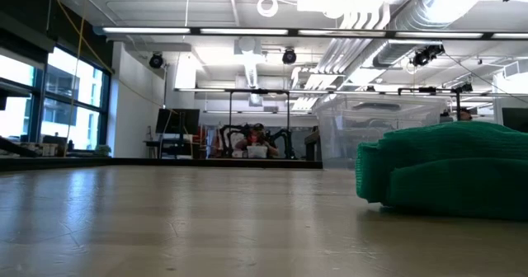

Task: Roll bandage
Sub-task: Open the transparent zip bag

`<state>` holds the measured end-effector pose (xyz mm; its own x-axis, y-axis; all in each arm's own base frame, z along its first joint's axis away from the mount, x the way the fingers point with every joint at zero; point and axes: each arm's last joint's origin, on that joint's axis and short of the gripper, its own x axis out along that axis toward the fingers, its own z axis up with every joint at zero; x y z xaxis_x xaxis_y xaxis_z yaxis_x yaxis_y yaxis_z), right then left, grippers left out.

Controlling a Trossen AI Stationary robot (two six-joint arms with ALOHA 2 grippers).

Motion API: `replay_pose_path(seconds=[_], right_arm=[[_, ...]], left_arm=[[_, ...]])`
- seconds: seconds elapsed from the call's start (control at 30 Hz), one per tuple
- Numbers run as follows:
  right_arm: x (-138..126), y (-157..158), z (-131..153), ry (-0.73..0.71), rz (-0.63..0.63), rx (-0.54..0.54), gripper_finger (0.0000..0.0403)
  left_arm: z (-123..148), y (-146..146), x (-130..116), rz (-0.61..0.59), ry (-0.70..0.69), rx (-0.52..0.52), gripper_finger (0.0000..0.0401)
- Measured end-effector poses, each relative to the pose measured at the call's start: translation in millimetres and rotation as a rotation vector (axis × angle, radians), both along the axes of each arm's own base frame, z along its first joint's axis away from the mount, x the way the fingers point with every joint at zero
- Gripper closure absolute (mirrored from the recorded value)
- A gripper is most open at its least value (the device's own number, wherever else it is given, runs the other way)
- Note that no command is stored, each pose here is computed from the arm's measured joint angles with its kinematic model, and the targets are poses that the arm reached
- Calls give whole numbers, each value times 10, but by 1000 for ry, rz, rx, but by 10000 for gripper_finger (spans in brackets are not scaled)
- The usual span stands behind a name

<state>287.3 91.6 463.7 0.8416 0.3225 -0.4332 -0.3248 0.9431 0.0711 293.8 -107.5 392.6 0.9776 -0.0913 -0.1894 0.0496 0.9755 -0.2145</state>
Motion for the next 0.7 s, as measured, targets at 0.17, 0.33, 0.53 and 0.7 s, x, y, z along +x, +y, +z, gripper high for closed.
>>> replay_pose_path(seconds=[0.17,0.33,0.53,0.7], right_arm=[[1,0,1,-1,0,0,403],[1,0,2,-2,1,1,403],[1,1,1,-2,0,1,403],[3,1,0,-2,1,1,403]], left_arm=[[-14,0,11,6,6,3,280],[-67,15,26,75,39,32,280],[-57,0,27,29,32,17,280],[-27,-7,20,4,11,2,280]])
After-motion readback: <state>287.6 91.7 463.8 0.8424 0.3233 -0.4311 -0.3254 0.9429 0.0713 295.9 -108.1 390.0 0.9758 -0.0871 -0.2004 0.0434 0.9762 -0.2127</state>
